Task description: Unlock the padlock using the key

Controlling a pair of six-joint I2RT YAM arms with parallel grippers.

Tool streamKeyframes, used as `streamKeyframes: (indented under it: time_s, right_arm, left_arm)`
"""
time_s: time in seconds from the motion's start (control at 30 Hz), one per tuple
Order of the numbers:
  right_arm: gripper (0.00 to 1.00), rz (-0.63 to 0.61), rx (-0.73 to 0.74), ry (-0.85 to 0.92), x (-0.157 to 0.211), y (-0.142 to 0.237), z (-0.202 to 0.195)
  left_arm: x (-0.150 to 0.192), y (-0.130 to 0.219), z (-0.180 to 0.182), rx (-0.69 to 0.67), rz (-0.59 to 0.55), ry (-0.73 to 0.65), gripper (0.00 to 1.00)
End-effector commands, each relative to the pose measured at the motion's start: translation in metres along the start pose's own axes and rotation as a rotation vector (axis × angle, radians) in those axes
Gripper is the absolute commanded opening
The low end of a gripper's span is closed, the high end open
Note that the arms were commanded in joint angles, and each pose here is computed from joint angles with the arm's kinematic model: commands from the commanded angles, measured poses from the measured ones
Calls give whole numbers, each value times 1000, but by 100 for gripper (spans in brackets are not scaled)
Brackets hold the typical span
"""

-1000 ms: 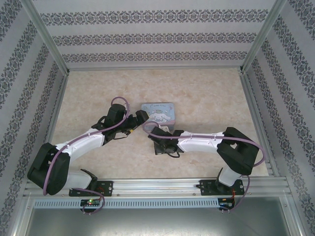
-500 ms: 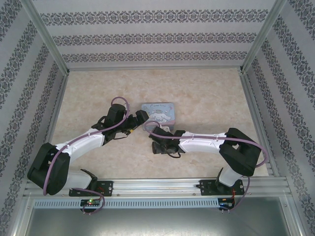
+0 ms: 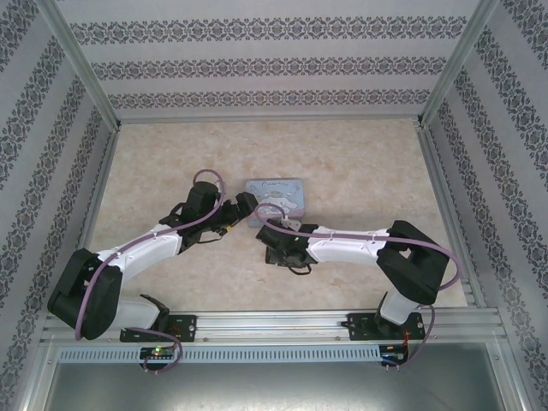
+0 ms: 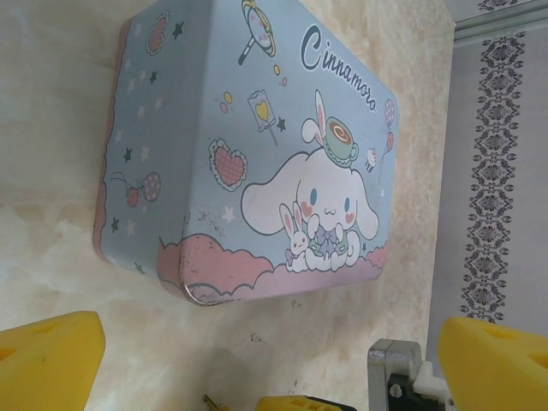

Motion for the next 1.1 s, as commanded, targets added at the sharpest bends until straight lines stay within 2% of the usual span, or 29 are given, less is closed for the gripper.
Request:
streamKeyframes:
  time_s: [0.0, 0.63, 1.07]
  right_arm:
    - [56, -32, 38, -57, -6, 2, 3]
    - [49, -6, 163, -73, -1, -18, 4]
    - [44, 39, 208, -60, 18, -27, 6]
  left_arm:
    - [-4, 4, -9, 41, -39, -11, 100]
    - [-8, 12, -6, 54, -84, 11, 99]
    - [-9, 13, -1, 56, -92, 23, 99]
Point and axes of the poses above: each hand's point on the last joint's axis, 136 mm out from that joint toward the fingers, its own y axis back along the fingers, its own z axis along the line the jaws close on, x = y × z, the point moved 6 cm from there along y, back along the fingers, and after that the axes turned 10 degrees about -y, right-handed, at the moved point
